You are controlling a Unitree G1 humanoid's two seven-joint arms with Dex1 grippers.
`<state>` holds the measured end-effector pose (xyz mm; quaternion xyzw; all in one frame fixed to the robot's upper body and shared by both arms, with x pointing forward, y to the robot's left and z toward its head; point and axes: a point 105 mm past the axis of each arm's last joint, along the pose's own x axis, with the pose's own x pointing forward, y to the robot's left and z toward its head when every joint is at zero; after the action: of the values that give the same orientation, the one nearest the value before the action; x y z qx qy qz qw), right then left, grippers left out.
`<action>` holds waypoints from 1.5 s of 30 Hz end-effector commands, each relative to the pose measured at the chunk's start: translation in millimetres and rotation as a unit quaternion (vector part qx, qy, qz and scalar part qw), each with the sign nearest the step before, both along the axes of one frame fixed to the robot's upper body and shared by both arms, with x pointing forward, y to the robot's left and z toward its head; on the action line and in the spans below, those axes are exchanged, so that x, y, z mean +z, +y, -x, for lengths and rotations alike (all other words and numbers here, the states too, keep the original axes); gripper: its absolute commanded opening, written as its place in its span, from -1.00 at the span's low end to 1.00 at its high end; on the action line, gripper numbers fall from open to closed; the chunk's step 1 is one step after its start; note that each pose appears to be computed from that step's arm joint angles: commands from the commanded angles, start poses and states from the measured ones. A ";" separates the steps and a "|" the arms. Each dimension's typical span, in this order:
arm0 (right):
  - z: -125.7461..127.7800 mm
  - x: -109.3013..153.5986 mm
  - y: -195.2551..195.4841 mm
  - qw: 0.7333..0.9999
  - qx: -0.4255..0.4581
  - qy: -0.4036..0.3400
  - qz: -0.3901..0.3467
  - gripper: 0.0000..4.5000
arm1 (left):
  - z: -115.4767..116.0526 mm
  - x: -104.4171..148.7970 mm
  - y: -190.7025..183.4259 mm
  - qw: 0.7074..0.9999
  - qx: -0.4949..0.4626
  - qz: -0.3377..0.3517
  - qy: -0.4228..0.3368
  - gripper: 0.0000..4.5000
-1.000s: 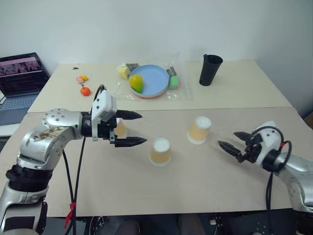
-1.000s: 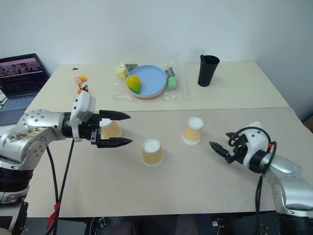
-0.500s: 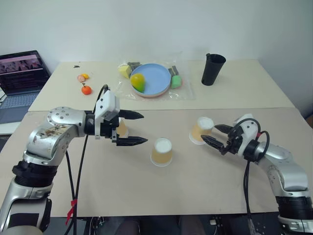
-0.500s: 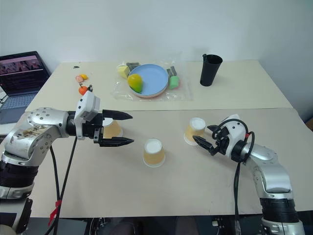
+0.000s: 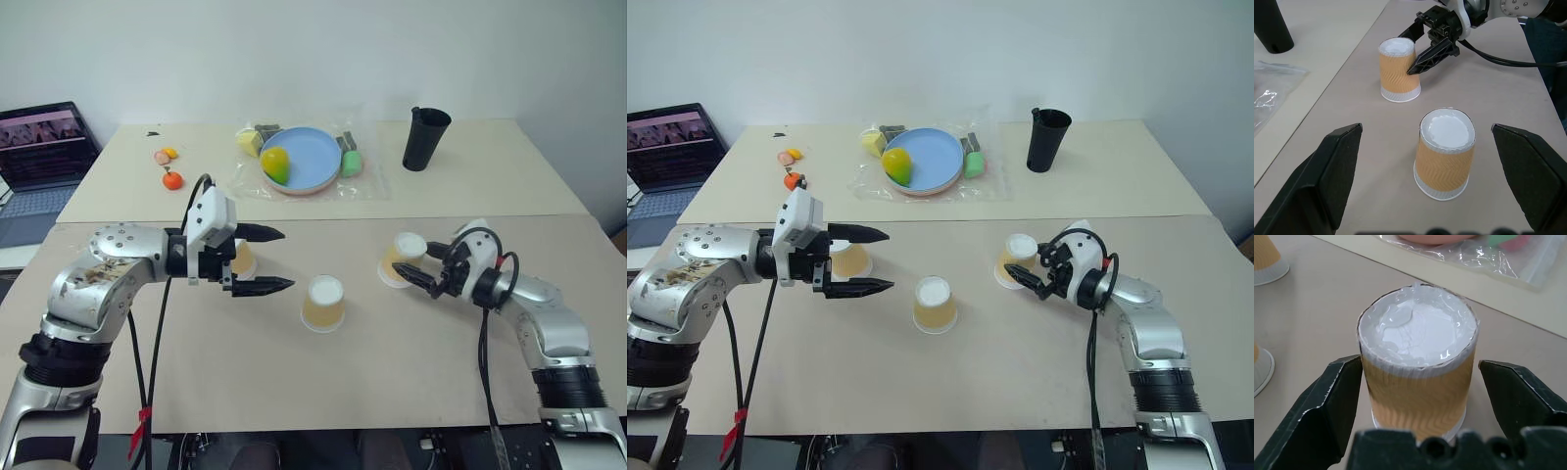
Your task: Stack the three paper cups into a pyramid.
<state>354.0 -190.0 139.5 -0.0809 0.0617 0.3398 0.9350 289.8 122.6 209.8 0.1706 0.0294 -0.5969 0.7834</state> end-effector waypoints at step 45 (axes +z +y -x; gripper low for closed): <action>78.3 -7.2 60.7 0.957 0.276 0.056 0.061 0.12 | 29.2 -7.3 29.9 0.999 0.009 -0.025 0.043 1.00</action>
<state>275.1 -133.6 129.4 -0.1204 0.1230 0.5763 0.7989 263.6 153.0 189.6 0.1501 0.1052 -0.5951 0.7825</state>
